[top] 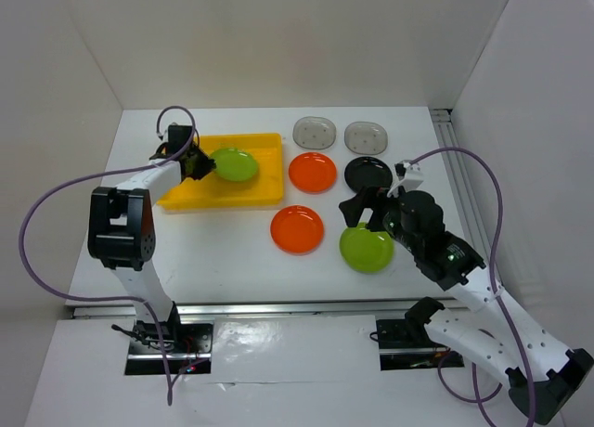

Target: Place the plates into the plastic bin on the countertop

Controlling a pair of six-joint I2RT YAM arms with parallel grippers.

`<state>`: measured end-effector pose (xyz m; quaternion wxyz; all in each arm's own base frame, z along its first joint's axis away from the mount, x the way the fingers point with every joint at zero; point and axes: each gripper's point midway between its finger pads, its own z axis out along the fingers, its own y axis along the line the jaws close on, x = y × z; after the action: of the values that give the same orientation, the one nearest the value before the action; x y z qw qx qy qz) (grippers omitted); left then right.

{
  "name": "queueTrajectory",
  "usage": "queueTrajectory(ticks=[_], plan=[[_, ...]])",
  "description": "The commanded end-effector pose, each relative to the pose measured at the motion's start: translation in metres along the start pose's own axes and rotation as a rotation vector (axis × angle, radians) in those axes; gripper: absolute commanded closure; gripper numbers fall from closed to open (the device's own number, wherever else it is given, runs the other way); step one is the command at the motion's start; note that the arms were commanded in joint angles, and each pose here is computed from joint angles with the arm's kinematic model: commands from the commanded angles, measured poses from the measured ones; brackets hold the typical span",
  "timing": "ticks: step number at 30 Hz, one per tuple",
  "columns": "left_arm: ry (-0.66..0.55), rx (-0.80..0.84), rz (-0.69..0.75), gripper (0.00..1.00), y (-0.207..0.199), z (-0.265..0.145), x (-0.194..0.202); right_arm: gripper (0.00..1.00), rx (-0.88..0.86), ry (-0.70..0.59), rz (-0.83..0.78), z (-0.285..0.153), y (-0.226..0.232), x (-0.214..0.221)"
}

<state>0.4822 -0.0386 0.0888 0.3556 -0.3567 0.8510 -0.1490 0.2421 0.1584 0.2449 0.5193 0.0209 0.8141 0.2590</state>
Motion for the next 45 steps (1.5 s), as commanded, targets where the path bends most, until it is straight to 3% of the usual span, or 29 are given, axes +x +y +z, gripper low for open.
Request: queueTrajectory(ticks=[1, 4, 5, 6, 8, 11, 17, 22, 27, 37, 42, 45], plan=[[-0.054, 0.051, -0.010, 0.48, -0.015, -0.009, -0.022, 0.00, -0.074, -0.049, 0.016, -0.002, 0.016, -0.012], [-0.097, 0.071, -0.017, 0.24, -0.022, -0.024, -0.036, 0.00, -0.107, -0.061, 0.017, -0.004, 0.024, -0.016], [-0.120, 0.074, -0.018, 0.07, -0.026, -0.032, -0.044, 0.00, -0.127, -0.065, 0.018, -0.007, 0.025, -0.014], [-0.167, 0.099, -0.012, 0.00, -0.033, -0.052, -0.056, 0.00, -0.145, -0.068, 0.018, -0.007, 0.027, -0.012], [-0.216, 0.111, 0.045, 0.00, -0.048, -0.079, -0.057, 0.00, -0.153, -0.081, 0.020, -0.008, 0.027, -0.013], [-0.248, 0.270, 0.149, 0.00, -0.092, -0.145, -0.038, 0.00, -0.152, -0.083, 0.002, -0.008, 0.027, -0.013], [-0.025, 0.525, 0.194, 0.00, -0.081, -0.185, 0.109, 0.00, -0.112, -0.094, -0.007, -0.003, 0.022, -0.019], [0.111, 0.499, 0.269, 0.00, -0.032, -0.166, 0.202, 0.00, -0.111, -0.095, -0.009, -0.006, 0.022, -0.018], [0.129, 0.466, 0.309, 0.00, 0.002, -0.140, 0.233, 0.00, -0.130, -0.124, 0.018, -0.017, 0.020, -0.017], [0.225, 0.392, 0.357, 0.03, 0.003, -0.085, 0.278, 0.00, -0.117, -0.119, 0.044, -0.019, 0.017, -0.015], [0.259, 0.339, 0.335, 0.17, 0.013, -0.064, 0.295, 0.00, -0.110, -0.125, 0.045, -0.021, 0.016, -0.016], [0.271, 0.310, 0.324, 0.34, 0.016, -0.064, 0.298, 0.00, -0.097, -0.122, 0.045, -0.021, 0.013, -0.015]])
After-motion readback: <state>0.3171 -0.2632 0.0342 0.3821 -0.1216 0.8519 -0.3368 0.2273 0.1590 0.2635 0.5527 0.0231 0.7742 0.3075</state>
